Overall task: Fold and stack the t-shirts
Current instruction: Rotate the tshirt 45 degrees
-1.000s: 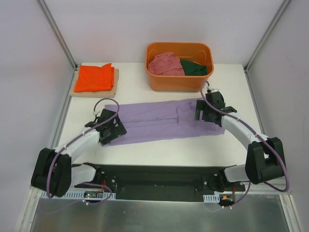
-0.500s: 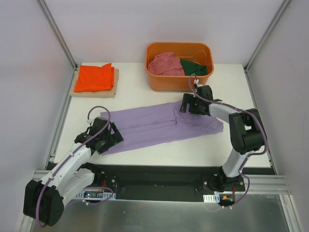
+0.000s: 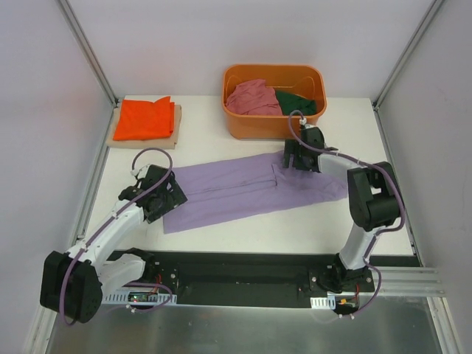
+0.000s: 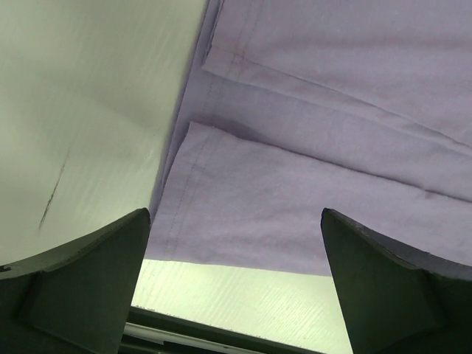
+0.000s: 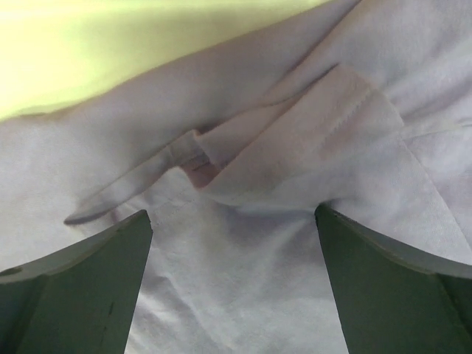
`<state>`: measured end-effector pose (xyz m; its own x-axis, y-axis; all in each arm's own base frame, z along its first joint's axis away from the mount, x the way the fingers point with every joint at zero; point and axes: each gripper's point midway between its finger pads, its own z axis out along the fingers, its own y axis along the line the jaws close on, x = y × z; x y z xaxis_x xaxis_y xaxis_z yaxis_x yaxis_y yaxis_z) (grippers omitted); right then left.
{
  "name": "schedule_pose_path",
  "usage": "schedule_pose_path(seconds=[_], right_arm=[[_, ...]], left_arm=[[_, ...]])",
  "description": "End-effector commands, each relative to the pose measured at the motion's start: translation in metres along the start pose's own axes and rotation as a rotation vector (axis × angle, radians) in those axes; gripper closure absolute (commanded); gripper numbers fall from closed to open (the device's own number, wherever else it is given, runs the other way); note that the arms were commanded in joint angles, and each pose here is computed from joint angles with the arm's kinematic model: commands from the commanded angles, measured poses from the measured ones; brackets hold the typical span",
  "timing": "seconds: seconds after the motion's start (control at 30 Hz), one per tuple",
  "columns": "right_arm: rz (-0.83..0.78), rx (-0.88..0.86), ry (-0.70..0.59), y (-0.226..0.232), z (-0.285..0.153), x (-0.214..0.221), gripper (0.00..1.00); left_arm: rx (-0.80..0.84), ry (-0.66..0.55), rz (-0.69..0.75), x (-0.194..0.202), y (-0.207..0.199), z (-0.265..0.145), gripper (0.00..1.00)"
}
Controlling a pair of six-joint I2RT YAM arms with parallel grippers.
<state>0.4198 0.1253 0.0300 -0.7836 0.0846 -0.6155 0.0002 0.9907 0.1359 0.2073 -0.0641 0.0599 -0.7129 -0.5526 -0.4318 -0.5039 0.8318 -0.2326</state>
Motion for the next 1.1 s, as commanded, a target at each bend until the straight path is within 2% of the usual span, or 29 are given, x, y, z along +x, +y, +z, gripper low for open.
schedule_pose_path(seconds=[0.0,0.23,0.33,0.5,0.6,0.73,0.83,1.07], right_arm=[[-0.017,0.131,-0.022,-0.033,-0.035,0.004,0.04],[0.037,0.08,-0.058,-0.029,-0.09,0.008,0.04],[0.173,0.098,-0.002,-0.031,-0.11,0.038,0.04],[0.294,-0.058,0.072,-0.001,-0.108,0.082,0.04],[0.31,0.009,0.085,-0.014,-0.094,0.08,0.04],[0.369,0.025,0.191,-0.024,-0.074,0.088,0.04],[0.394,0.02,0.221,-0.034,-0.061,0.086,0.04],[0.541,0.133,0.228,-0.1,-0.054,0.066,0.04]], left_arm=[[0.062,-0.027,0.032,-0.026,-0.033,-0.006,0.01],[0.188,-0.032,0.166,-0.058,-0.095,0.002,0.01],[0.17,-0.005,0.199,-0.066,-0.112,0.021,0.01],[0.187,0.107,0.261,-0.056,-0.138,0.052,0.01],[0.166,0.142,0.285,-0.045,-0.137,0.064,0.01],[0.131,0.182,0.29,-0.027,-0.126,0.073,0.01],[0.146,0.244,0.309,0.005,-0.125,0.072,0.01],[0.215,0.361,0.39,0.087,-0.132,0.039,0.01]])
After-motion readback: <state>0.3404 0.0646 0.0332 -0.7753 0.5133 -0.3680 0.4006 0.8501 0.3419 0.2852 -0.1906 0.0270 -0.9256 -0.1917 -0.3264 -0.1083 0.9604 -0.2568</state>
